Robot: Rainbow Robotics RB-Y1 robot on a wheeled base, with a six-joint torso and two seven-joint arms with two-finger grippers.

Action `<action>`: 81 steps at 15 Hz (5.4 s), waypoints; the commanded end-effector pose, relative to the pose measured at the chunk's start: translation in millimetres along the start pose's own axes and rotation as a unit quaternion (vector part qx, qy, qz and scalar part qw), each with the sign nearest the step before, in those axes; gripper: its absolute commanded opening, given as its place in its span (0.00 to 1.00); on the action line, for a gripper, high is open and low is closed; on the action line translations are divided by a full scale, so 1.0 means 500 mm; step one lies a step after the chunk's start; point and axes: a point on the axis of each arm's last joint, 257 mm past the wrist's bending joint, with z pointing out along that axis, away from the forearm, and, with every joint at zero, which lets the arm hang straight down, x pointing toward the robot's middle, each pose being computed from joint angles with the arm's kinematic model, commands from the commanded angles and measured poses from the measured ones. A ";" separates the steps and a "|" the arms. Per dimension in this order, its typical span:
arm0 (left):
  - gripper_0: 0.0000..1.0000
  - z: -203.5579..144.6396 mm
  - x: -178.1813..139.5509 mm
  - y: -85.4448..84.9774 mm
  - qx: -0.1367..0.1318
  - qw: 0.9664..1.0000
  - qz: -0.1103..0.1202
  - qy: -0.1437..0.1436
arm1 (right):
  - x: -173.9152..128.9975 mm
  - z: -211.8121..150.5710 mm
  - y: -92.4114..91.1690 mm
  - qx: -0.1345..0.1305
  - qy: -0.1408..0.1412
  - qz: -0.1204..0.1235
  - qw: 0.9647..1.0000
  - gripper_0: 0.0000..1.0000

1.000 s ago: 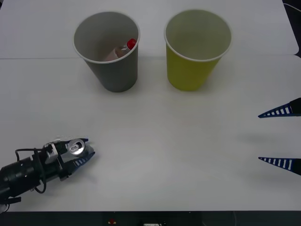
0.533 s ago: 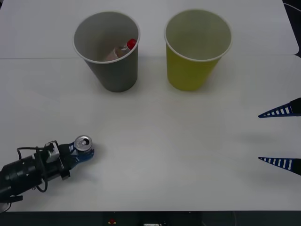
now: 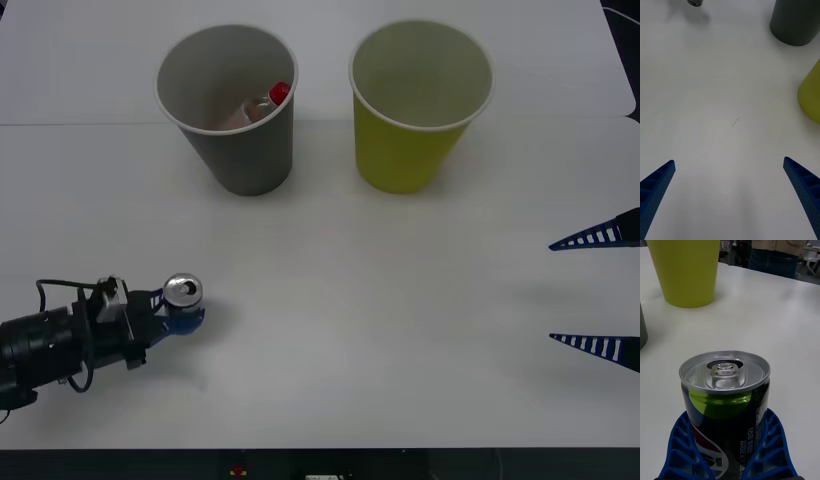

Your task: Put the can into the green bin and the plastic bottle into the gray bin

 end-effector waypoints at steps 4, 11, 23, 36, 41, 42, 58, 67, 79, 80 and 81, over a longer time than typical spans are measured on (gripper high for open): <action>0.00 0.056 -0.086 -0.052 0.050 0.995 -0.087 0.019 | 0.000 0.000 0.000 0.000 0.000 0.000 1.000 1.00; 0.00 0.122 -0.209 -0.083 0.032 0.989 -0.135 0.048 | 0.000 0.000 0.000 0.000 0.000 0.000 1.000 1.00; 0.00 0.250 -0.437 -0.072 -0.007 0.991 -0.102 0.091 | 0.000 0.000 0.000 0.000 0.000 0.000 1.000 1.00; 0.00 0.380 -0.627 0.065 -0.046 0.984 -0.048 0.164 | 0.000 0.000 0.000 0.000 0.000 0.000 1.000 1.00; 0.00 0.499 -0.709 0.110 -0.069 0.977 -0.039 0.196 | 0.000 0.000 0.000 0.000 0.000 0.000 1.000 1.00; 0.00 0.516 -0.718 0.116 -0.074 0.977 -0.042 0.195 | 0.000 0.000 0.000 0.000 0.000 0.000 1.000 1.00; 1.00 0.603 -0.744 0.133 -0.084 0.980 -0.031 0.178 | 0.000 0.000 0.000 0.000 0.000 0.000 1.000 1.00; 1.00 0.424 -0.704 0.160 -0.012 0.992 0.028 0.126 | 0.000 0.000 0.000 0.000 0.000 0.000 1.000 1.00; 1.00 0.216 -0.575 0.132 0.042 0.982 0.163 0.088 | 0.000 0.000 0.000 0.000 0.000 0.000 1.000 1.00; 1.00 0.205 -0.562 0.129 0.043 0.981 0.170 0.088 | 0.000 0.000 0.000 0.000 0.000 0.000 1.000 1.00; 1.00 0.193 -0.551 0.120 0.046 0.980 0.172 0.087 | 0.000 0.000 0.000 0.000 0.000 0.000 1.000 1.00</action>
